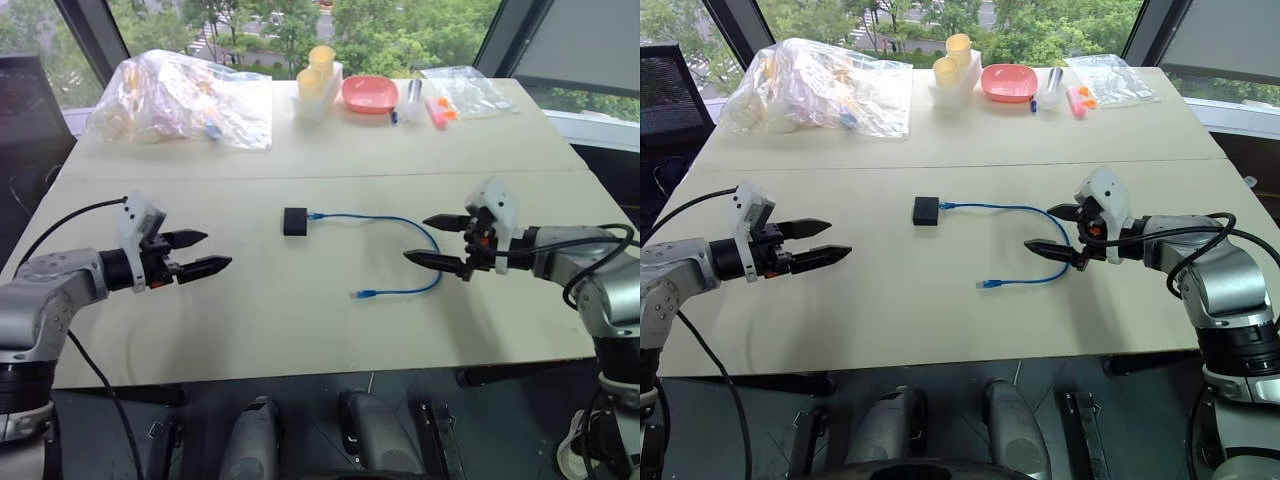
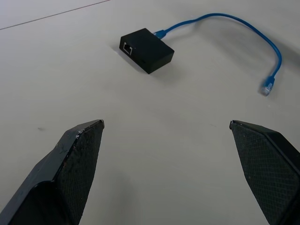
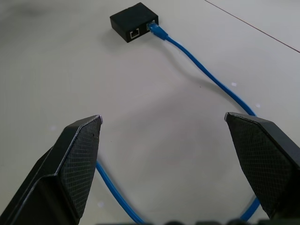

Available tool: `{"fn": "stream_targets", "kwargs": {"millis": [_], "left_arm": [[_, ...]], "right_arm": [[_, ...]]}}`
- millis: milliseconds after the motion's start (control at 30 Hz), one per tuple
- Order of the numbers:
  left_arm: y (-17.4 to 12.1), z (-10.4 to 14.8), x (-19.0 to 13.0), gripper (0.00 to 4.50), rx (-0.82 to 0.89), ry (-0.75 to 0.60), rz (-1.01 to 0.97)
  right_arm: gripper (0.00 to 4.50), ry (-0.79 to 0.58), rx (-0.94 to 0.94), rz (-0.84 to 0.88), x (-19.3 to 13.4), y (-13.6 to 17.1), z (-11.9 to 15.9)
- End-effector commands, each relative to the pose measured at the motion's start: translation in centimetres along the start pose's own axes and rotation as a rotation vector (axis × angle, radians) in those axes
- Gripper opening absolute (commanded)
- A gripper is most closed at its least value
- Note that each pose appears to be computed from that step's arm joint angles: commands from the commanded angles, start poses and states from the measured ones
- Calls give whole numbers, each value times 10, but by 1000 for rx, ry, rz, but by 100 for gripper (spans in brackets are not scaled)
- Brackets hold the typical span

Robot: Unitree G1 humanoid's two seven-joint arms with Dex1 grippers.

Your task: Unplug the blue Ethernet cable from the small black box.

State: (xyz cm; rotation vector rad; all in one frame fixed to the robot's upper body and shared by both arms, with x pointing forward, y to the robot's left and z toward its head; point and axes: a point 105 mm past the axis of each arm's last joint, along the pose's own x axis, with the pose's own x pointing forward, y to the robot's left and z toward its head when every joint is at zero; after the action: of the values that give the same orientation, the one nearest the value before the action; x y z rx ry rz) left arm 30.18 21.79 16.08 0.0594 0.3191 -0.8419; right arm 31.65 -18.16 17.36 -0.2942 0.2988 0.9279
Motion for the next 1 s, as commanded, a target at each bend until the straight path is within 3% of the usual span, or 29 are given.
{"fn": "stream_targets", "kwargs": {"millis": [33, 1000], "left_arm": [[-2, 12, -2, 446, 38, -28, -19], [4, 21, 3, 446, 80, -45, 0]], "right_arm": [[440, -20, -43, 6, -1, 4, 9], [440, -93, -69, -18, 21, 1, 24]]}}
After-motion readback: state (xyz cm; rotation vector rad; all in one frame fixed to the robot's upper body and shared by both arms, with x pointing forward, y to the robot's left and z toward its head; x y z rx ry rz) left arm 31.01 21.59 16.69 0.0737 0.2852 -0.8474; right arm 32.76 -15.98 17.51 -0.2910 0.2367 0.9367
